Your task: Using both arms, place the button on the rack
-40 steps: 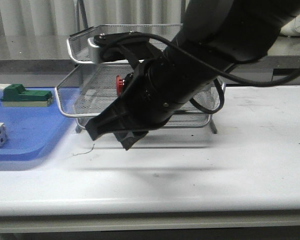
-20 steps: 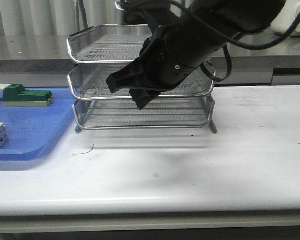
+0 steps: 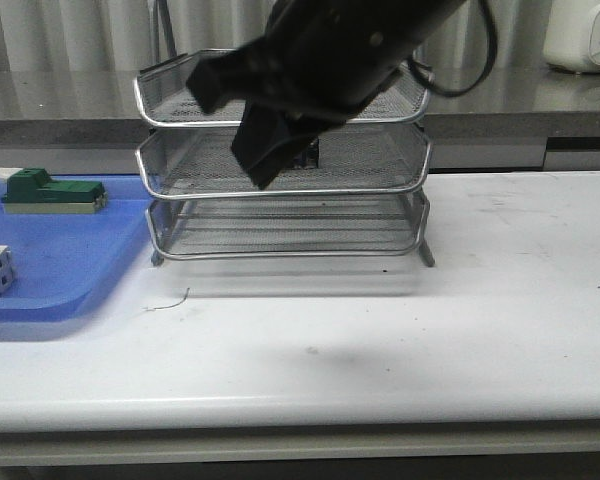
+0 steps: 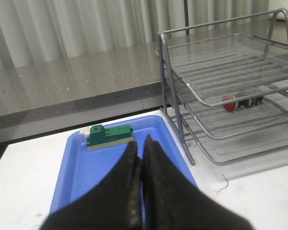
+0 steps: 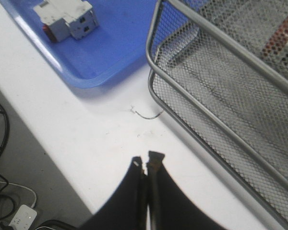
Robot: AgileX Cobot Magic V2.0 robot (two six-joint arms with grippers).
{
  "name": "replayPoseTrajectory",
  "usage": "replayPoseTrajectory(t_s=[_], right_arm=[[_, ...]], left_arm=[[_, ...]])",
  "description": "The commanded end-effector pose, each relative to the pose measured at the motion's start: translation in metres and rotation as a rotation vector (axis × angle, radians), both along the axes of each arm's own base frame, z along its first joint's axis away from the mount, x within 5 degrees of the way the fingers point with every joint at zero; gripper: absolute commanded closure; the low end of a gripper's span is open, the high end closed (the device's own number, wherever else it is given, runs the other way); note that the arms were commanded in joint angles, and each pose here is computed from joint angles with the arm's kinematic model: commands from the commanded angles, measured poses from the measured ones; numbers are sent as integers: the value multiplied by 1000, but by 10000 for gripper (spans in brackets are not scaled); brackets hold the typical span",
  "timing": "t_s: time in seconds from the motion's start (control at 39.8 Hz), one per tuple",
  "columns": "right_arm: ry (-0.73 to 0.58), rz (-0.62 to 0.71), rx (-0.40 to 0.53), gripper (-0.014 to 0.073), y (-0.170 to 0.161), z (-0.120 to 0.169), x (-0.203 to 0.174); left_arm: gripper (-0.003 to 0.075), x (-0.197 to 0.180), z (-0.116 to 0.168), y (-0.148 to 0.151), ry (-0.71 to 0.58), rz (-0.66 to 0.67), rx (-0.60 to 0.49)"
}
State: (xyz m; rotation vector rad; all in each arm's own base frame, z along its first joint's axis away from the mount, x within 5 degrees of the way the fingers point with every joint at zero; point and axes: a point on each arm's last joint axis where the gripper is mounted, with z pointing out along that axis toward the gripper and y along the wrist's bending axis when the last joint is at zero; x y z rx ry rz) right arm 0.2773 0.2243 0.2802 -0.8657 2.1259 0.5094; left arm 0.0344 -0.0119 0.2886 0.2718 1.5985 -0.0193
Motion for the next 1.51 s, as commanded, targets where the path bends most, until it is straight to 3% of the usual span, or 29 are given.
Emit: replayPoseTrajectory(t_s=[0.0,0.28,0.5,0.73,0.96,1.16,1.48], right_arm=[[-81,-17,68,655,-25,51,-11],[-139,-228,89,655,-115,101,-27],[-268,-401,120,655,-166,97,-80],[-359,-467,214,655,-183,63,-145],[-419,-501,305,655,-192,28,-187],[-525,-530,350,655,-199,9,-209],[-542,-526,360,655,-200,7,-214]], left_arm=[[739,0,15,1,-90,15,-42],[739,0,15,1,-90,15,-42],[739,0,15,1,-90,15,-42],[739,0,15,1,-90,15,-42],[739,0,15,1,-90,15,-42],[739,0,15,1,-90,15,-42],[739,0,15,1,-90,15,-42]])
